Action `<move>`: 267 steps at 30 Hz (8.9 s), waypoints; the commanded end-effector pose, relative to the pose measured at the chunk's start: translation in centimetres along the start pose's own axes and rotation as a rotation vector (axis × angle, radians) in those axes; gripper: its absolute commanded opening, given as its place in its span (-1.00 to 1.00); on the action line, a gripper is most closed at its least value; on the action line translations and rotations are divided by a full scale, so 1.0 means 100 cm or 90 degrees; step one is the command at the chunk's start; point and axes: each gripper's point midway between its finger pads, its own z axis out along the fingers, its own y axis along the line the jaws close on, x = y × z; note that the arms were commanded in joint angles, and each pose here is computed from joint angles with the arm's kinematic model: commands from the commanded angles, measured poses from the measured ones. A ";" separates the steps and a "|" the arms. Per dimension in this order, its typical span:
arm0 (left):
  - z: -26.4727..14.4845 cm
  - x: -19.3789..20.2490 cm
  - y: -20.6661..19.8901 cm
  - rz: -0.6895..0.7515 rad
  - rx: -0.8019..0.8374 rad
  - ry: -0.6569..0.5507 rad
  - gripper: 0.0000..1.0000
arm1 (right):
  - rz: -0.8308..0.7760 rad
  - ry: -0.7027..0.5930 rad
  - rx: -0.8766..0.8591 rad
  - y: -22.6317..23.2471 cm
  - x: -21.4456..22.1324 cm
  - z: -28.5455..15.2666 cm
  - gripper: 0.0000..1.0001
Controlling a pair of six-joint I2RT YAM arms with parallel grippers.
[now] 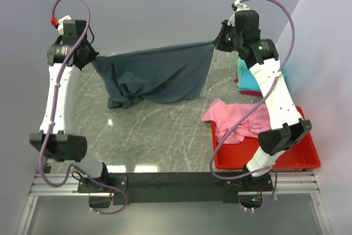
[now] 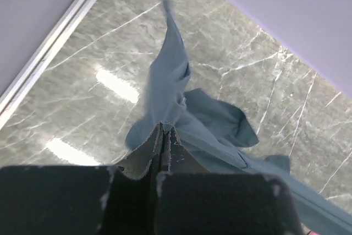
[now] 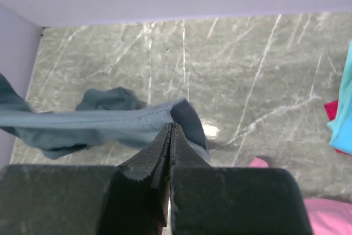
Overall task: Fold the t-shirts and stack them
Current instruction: Flatten the tshirt out
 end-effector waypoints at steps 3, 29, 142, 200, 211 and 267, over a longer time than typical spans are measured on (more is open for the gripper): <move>-0.018 0.019 0.038 0.025 -0.038 -0.024 -0.99 | 0.001 -0.002 0.025 -0.013 0.012 -0.011 -1.00; 0.043 0.201 0.097 0.062 -0.148 0.278 0.18 | -0.028 0.216 0.044 -0.035 0.193 0.018 -1.00; -0.139 -0.203 -0.071 -0.238 0.650 -0.187 -0.99 | -0.125 -0.383 -0.291 0.083 -0.154 -0.128 -1.00; 0.109 0.056 0.023 -0.110 0.052 0.100 0.99 | 0.056 0.098 -0.056 -0.048 0.107 0.115 0.25; 0.127 0.156 0.099 -0.158 -0.047 0.214 0.89 | 0.056 0.130 -0.141 -0.006 0.150 0.045 0.18; 0.193 0.182 0.125 -0.128 -0.123 0.295 -0.99 | 0.052 0.205 -0.147 0.008 0.193 0.054 0.04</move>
